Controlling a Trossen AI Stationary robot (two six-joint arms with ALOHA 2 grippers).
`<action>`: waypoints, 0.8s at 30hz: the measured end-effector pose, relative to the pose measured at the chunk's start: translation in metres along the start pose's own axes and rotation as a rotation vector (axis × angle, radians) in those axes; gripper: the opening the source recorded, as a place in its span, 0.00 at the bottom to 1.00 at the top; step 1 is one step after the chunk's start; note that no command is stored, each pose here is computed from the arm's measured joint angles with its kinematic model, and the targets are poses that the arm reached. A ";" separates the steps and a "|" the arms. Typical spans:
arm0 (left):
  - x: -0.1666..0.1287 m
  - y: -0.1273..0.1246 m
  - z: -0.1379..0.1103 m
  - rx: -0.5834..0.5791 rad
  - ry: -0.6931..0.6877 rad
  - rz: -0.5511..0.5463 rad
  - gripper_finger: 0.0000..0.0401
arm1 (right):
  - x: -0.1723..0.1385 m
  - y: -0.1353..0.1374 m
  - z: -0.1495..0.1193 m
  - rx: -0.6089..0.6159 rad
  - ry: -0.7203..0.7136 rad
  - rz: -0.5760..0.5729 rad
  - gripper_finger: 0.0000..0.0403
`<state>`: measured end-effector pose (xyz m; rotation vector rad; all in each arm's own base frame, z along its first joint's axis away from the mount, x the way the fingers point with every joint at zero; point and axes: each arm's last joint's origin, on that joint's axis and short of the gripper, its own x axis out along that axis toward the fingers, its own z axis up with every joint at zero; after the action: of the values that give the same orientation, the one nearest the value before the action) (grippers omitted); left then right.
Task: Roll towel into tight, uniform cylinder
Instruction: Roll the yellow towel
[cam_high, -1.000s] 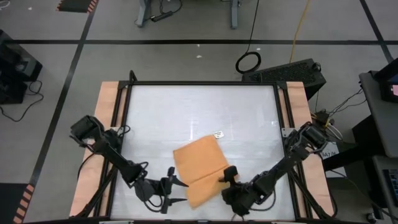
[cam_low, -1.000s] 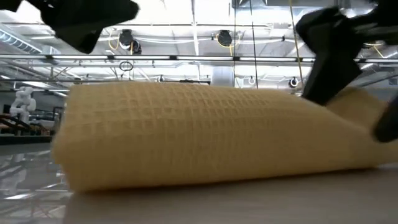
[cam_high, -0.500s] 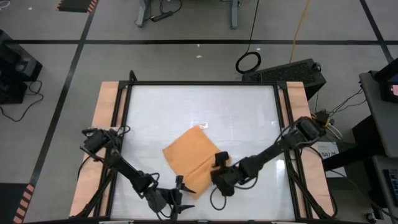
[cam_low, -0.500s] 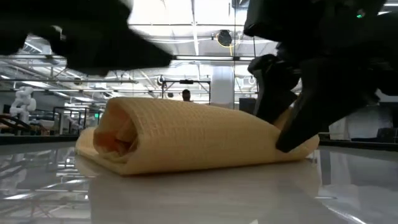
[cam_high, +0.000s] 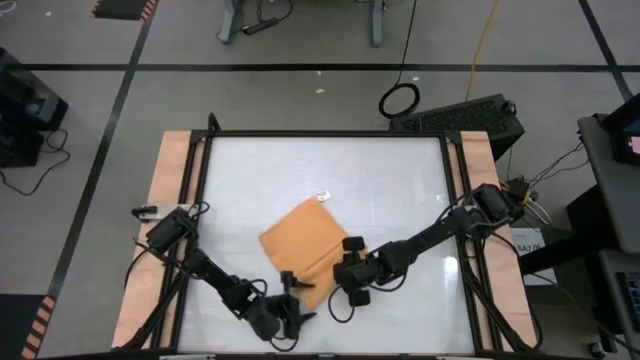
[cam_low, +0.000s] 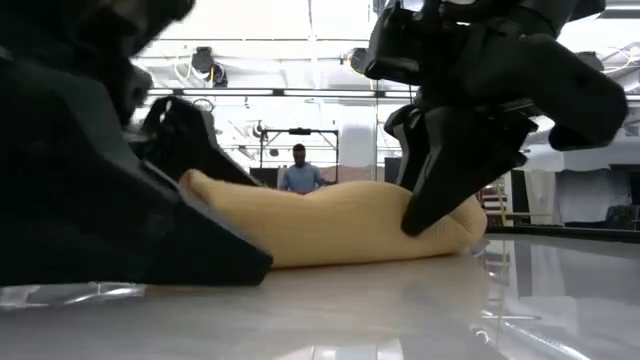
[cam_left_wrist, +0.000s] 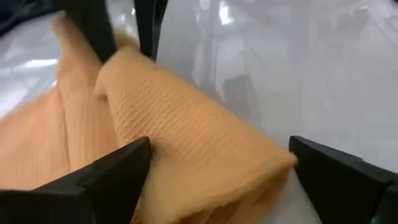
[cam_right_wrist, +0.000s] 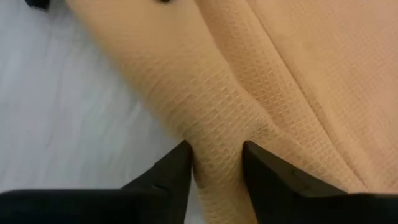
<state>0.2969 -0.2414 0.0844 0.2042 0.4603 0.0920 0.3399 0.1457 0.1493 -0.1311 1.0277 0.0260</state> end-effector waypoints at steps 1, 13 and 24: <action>0.002 0.002 -0.001 -0.017 0.016 0.010 0.96 | 0.000 -0.001 0.001 0.007 -0.004 0.000 0.32; -0.001 0.008 -0.006 -0.066 0.045 0.124 0.36 | -0.026 -0.004 0.010 0.036 -0.058 0.056 0.27; -0.041 0.009 0.018 -0.021 0.063 0.081 0.13 | -0.109 -0.008 -0.008 -0.270 -0.206 0.033 0.57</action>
<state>0.2682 -0.2409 0.1193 0.1997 0.5139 0.1833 0.2777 0.1411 0.2392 -0.3507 0.8170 0.2051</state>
